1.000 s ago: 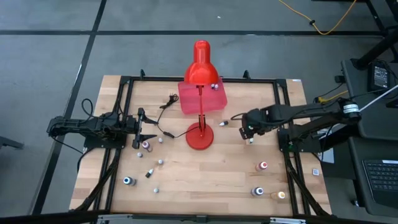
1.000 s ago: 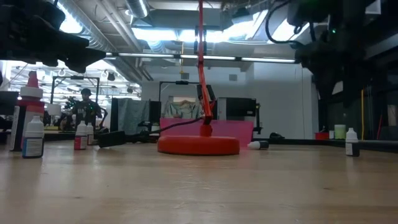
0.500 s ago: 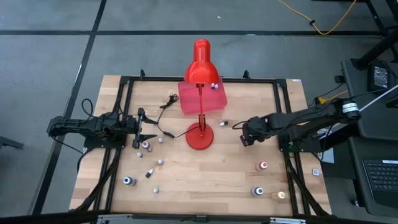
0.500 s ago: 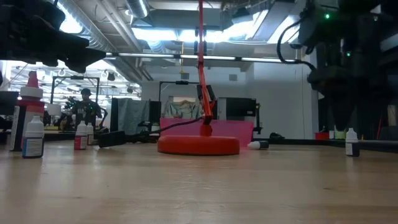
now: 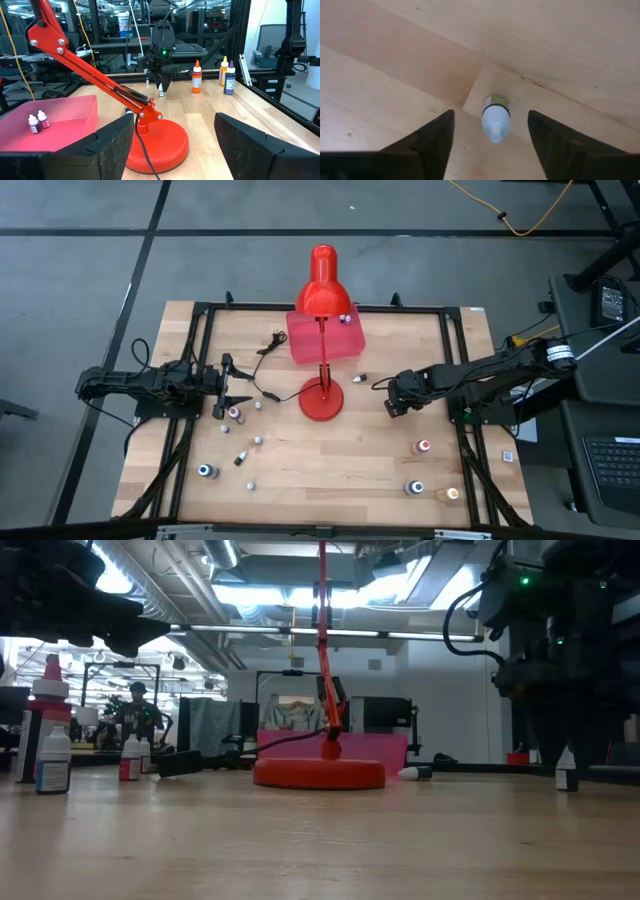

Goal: Pick & Place food coloring
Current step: Put the small green food coloring bottle into the red bin

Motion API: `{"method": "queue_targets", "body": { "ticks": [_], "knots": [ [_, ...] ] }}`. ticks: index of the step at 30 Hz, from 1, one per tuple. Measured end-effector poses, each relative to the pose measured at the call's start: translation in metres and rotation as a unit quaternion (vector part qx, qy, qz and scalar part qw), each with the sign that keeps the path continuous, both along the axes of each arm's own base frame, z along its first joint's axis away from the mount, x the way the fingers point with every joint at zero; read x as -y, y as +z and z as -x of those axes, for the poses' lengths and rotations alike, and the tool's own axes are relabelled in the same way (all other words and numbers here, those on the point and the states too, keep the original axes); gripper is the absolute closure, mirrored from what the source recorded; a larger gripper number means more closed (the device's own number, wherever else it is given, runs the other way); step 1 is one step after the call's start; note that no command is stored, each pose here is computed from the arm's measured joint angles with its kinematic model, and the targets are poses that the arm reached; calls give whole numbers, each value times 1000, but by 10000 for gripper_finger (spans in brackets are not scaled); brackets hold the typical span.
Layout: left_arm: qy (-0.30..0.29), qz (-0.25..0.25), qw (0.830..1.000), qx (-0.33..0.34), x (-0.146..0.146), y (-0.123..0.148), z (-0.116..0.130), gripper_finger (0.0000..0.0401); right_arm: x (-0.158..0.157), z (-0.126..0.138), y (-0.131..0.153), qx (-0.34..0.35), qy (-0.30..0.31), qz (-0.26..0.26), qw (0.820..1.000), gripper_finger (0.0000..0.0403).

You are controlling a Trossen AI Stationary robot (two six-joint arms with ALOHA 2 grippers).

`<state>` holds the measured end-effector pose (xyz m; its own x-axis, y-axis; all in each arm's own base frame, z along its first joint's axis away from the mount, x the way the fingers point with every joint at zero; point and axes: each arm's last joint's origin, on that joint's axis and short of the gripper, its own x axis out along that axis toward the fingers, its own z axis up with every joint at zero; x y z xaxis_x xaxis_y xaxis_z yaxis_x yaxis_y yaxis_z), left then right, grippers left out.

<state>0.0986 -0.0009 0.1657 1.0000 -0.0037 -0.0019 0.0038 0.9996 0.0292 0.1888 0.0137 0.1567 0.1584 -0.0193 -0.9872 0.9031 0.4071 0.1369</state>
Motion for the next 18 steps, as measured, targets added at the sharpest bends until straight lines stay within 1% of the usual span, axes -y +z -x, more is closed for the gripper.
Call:
{"method": "queue_targets", "body": {
  "ticks": [6,14,18],
  "knots": [
    [0,0,1000,0,0,0,0,127,0,0,0,0,0,0,1000,233],
    [0,0,1000,0,0,0,0,128,0,0,1,-1,1,1,1000,342],
    [0,0,1000,0,0,0,0,127,0,0,1,0,4,5,1000,344]
  ]
}}
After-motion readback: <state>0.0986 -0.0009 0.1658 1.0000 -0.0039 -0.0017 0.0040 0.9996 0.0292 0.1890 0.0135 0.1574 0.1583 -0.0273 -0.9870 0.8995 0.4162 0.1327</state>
